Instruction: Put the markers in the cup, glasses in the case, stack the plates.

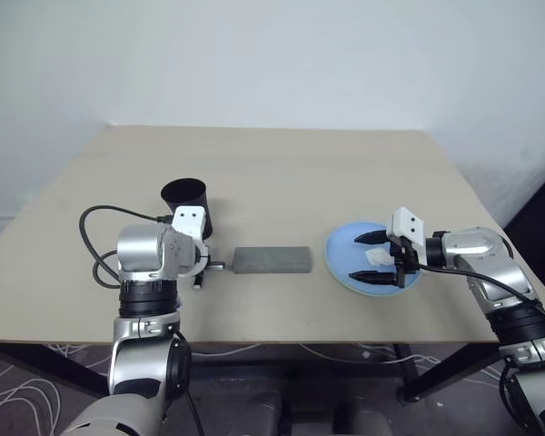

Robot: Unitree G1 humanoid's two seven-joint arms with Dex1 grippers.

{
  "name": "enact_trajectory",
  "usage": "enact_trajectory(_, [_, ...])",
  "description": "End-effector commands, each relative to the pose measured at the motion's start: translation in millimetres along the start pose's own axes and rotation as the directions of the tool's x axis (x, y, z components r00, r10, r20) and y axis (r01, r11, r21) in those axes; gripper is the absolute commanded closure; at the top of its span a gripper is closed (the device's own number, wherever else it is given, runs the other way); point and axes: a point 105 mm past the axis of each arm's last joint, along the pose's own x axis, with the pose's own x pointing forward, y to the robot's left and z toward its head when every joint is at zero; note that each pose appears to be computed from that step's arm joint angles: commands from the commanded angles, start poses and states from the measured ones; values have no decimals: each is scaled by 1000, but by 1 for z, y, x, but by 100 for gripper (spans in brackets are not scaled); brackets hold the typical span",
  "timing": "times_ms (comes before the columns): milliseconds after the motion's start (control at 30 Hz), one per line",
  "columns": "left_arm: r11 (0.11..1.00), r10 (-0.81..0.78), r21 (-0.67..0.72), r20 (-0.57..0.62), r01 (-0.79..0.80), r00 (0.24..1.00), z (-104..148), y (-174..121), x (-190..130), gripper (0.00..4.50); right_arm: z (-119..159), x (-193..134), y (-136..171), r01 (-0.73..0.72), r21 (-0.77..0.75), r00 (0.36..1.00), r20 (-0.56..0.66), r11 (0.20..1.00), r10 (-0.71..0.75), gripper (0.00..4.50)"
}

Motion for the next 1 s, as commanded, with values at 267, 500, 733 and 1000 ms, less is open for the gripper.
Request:
enact_trajectory(267, [1000,-8,28,-29,9,1000,-10,-4,2,448,15,-5,-7,21,-54,999,25,998,-19,0])
enact_trajectory(500, [954,-158,263,47,140,986,11,-30,-22,448,16,-5,-9,23,-57,999,26,998,-22,0])
enact_trajectory(733, [885,-296,411,131,220,946,28,-43,-39,448,15,-3,-9,23,-55,999,28,998,-21,0])
enact_trajectory(1000, [864,-344,497,460,84,819,77,-50,-57,448,15,-2,-8,21,-53,999,31,998,-19,0])
